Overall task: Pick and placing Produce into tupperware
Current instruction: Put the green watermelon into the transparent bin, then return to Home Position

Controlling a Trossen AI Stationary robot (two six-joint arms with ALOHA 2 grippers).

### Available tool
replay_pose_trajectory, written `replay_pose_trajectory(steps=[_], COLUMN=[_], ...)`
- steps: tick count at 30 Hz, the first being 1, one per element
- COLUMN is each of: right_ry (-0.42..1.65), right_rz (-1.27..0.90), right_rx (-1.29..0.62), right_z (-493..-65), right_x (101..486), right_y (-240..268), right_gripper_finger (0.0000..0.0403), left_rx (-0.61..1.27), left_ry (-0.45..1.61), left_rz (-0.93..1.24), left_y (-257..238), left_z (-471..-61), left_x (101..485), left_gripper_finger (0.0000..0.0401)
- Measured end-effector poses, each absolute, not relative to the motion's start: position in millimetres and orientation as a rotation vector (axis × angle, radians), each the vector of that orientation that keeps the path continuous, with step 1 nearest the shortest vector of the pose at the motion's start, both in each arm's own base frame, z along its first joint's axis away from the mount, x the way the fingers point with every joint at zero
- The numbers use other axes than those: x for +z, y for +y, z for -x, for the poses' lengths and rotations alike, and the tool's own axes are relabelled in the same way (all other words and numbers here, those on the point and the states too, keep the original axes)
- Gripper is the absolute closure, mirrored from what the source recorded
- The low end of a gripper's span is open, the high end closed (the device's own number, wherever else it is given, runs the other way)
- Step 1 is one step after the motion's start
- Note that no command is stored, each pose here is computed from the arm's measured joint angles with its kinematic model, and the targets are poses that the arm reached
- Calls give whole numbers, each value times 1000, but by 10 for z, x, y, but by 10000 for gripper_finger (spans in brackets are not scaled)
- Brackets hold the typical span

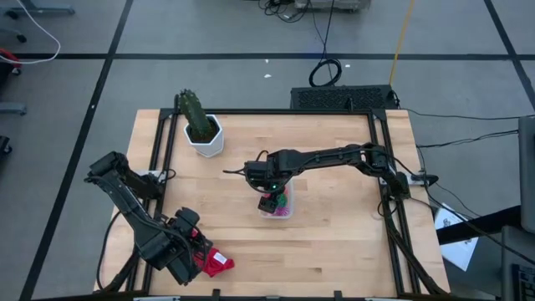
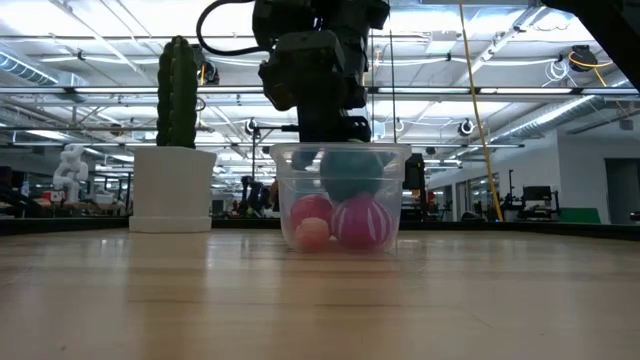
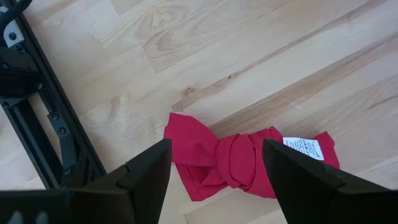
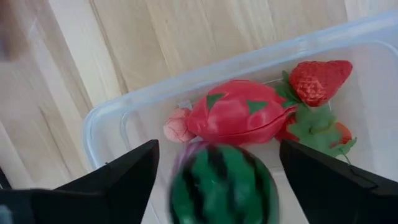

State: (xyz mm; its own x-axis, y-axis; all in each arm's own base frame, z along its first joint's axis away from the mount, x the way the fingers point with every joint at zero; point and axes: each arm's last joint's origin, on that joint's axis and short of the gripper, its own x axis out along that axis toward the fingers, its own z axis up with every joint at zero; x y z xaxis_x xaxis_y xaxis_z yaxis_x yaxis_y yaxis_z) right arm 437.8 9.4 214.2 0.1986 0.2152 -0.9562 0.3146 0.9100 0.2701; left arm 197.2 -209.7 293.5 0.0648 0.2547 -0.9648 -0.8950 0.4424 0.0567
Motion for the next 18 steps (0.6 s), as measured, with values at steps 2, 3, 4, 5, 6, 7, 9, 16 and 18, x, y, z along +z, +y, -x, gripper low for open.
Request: replay_pose_trajectory(steps=[2,3,4,5,6,7,9,16,18], right_ry=[1384,1384,1383,1384,1383,1383,1383,1383,1373], right_rz=[-460,-460,-459,-460,-460,-463,-477,-554,-566], right_rx=[-73,-74,-74,-74,-74,-77,-88,-22,-23], right_z=[-4378,-4378,-4379,-4378,-4379,-4379,-4379,-4369,-4349], right_x=[2142,2142,2142,2142,2142,2142,2142,2197,2254], right_y=[93,93,94,93,94,94,93,113,116], right_gripper_finger=[61,56,52,50,49,49,50,49,49], left_rx=[978,978,979,979,979,979,979,977,977], left_ry=[1196,1196,1196,1195,1195,1195,1195,1186,1180], left_rz=[684,684,684,684,684,684,684,681,679], left_y=[-2097,-2097,-2097,-2097,-2097,-2097,-2097,-2096,-2094], left_z=[-1972,-1971,-1971,-1972,-1971,-1972,-1972,-1974,-1975], left_x=[2935,2935,2935,2935,2935,2935,2935,2936,2936], left_gripper_finger=[148,148,148,148,148,148,148,148,148])
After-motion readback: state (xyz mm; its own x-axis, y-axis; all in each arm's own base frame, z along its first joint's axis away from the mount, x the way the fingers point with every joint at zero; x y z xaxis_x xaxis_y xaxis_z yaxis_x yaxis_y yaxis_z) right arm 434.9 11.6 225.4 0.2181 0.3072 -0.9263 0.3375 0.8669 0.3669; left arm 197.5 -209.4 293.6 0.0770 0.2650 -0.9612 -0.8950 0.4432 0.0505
